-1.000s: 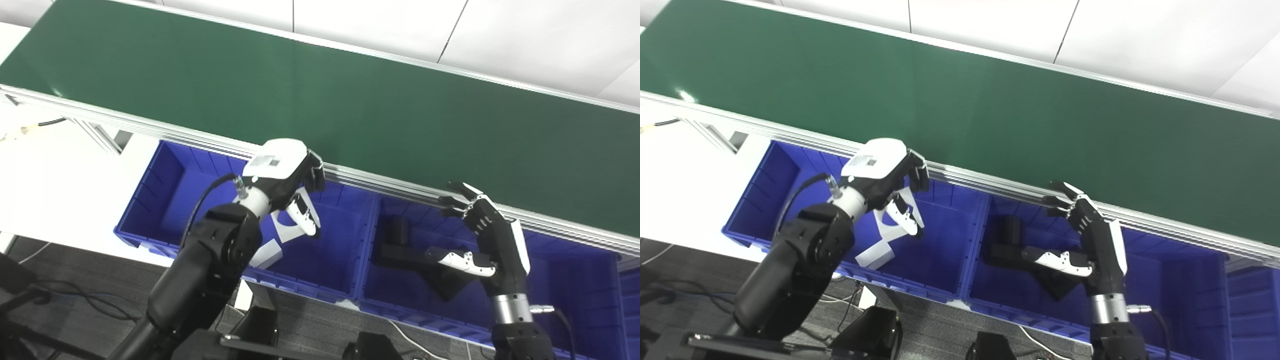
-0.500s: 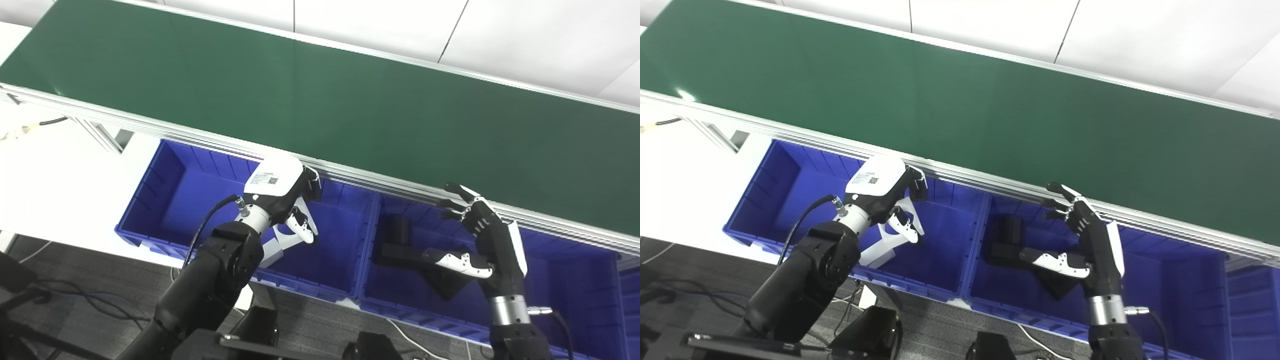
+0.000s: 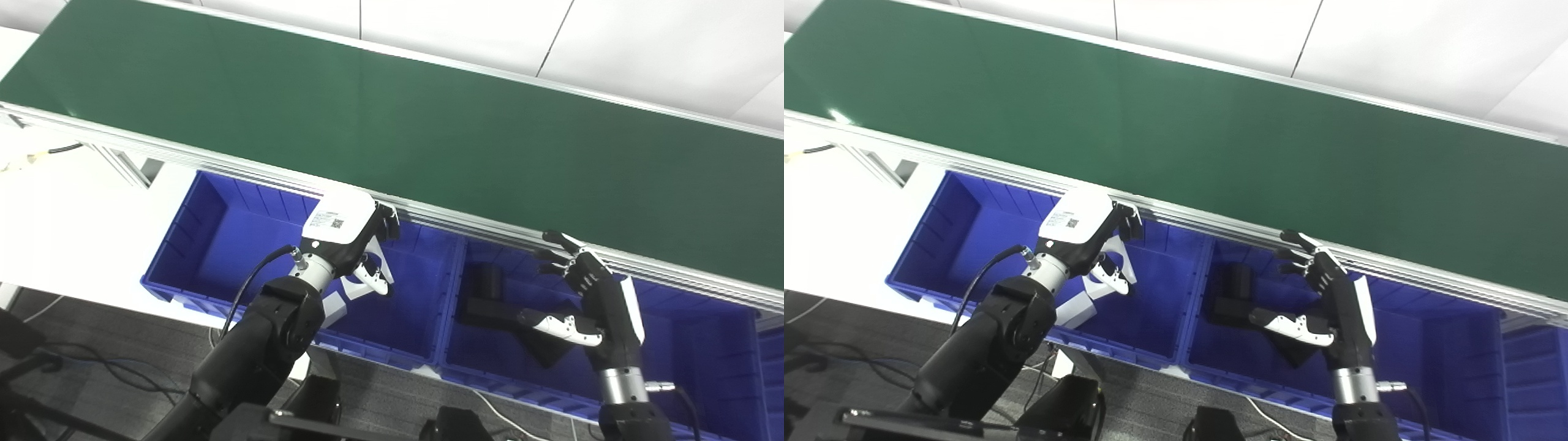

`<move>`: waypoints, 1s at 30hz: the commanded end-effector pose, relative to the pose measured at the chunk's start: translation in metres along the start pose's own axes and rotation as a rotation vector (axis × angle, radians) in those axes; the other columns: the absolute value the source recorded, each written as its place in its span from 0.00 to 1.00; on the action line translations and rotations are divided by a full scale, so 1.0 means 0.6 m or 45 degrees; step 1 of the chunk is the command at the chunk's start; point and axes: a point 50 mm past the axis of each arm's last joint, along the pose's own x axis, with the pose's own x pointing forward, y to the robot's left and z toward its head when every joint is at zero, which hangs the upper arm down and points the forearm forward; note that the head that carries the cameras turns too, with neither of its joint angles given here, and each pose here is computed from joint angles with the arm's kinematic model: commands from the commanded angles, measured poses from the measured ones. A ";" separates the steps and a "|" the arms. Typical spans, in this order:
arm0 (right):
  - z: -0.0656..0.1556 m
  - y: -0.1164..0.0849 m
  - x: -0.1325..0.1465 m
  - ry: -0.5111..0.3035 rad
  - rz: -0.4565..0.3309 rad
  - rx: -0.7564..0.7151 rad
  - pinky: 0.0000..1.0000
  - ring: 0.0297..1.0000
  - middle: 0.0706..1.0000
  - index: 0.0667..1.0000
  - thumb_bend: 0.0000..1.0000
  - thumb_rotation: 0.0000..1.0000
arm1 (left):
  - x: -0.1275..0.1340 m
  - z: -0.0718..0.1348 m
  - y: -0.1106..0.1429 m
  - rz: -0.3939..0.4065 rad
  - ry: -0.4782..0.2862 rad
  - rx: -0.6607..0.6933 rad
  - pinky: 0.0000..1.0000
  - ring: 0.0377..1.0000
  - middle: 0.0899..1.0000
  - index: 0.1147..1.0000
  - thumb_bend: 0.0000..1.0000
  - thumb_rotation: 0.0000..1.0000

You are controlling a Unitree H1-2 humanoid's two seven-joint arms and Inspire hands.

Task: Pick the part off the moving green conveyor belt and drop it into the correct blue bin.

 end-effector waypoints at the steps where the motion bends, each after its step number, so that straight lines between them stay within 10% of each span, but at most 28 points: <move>1: 0.015 -0.003 0.007 -0.096 -0.012 -0.012 0.64 0.71 0.82 0.73 1.00 0.28 | 0.005 0.007 0.015 0.072 -0.047 0.008 0.33 0.43 0.42 0.45 0.52 0.00; 3: 0.015 -0.002 0.007 -0.098 -0.012 -0.009 0.64 0.71 0.82 0.73 1.00 0.28 | 0.004 0.008 0.017 0.072 -0.052 0.011 0.34 0.44 0.49 0.44 0.52 0.04; 5: 0.014 -0.001 0.007 -0.096 -0.013 -0.006 0.64 0.71 0.82 0.73 1.00 0.27 | 0.003 0.010 0.018 0.068 -0.056 0.023 0.36 0.44 0.53 0.54 0.87 0.05; 7: 0.014 -0.001 0.007 -0.096 -0.013 -0.006 0.63 0.71 0.82 0.73 1.00 0.27 | 0.002 0.010 0.019 0.069 -0.062 0.030 0.39 0.46 0.56 0.58 0.98 0.08; 30: 0.011 0.000 0.003 -0.089 -0.005 0.007 0.65 0.72 0.81 0.73 1.00 0.27 | -0.004 0.012 0.019 0.079 -0.084 0.069 0.43 0.52 0.58 0.59 1.00 0.13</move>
